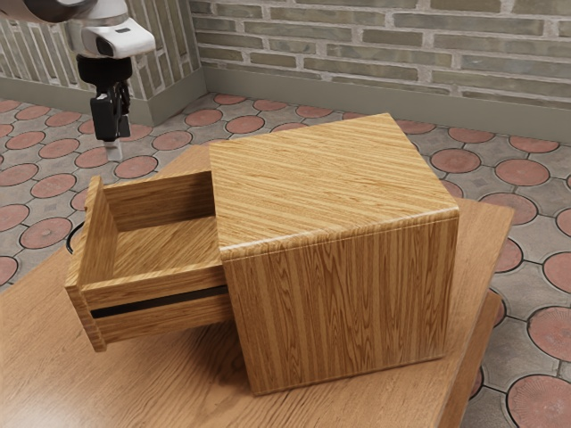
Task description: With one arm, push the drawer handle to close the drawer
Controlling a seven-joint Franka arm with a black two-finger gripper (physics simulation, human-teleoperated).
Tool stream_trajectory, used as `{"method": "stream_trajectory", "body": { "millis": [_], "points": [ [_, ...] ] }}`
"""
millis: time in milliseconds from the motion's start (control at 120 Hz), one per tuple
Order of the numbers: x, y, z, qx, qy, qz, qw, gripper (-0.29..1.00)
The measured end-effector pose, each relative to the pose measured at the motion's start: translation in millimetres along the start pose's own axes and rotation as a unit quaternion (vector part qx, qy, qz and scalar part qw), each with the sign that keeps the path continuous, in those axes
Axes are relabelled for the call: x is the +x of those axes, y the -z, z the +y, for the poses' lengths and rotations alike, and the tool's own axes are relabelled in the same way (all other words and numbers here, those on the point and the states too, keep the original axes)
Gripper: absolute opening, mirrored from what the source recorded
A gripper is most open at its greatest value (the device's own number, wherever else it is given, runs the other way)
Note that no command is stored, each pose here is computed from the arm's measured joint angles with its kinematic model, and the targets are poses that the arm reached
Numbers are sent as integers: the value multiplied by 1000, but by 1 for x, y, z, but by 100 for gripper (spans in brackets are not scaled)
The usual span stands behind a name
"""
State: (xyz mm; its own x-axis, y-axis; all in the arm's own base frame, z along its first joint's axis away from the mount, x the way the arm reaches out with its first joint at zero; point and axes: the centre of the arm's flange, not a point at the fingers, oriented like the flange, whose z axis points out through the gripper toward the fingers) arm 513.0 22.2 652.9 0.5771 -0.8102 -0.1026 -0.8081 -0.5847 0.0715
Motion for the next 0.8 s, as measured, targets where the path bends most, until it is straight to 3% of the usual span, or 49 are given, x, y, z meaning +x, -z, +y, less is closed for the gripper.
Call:
{"method": "stream_trajectory", "body": {
  "millis": [217,317,408,525,633,733,800],
  "points": [
    [-2,3,0,1,1,5,1000,70],
    [-27,95,37,77,7,51,996,70],
    [-76,146,92,106,27,63,992,70],
    [-116,131,103,54,53,37,996,70],
    [-163,66,114,-5,87,11,996,70],
    [-177,8,111,-38,92,-7,995,68],
    [-185,-16,95,-49,97,-14,994,57]
  ]
}}
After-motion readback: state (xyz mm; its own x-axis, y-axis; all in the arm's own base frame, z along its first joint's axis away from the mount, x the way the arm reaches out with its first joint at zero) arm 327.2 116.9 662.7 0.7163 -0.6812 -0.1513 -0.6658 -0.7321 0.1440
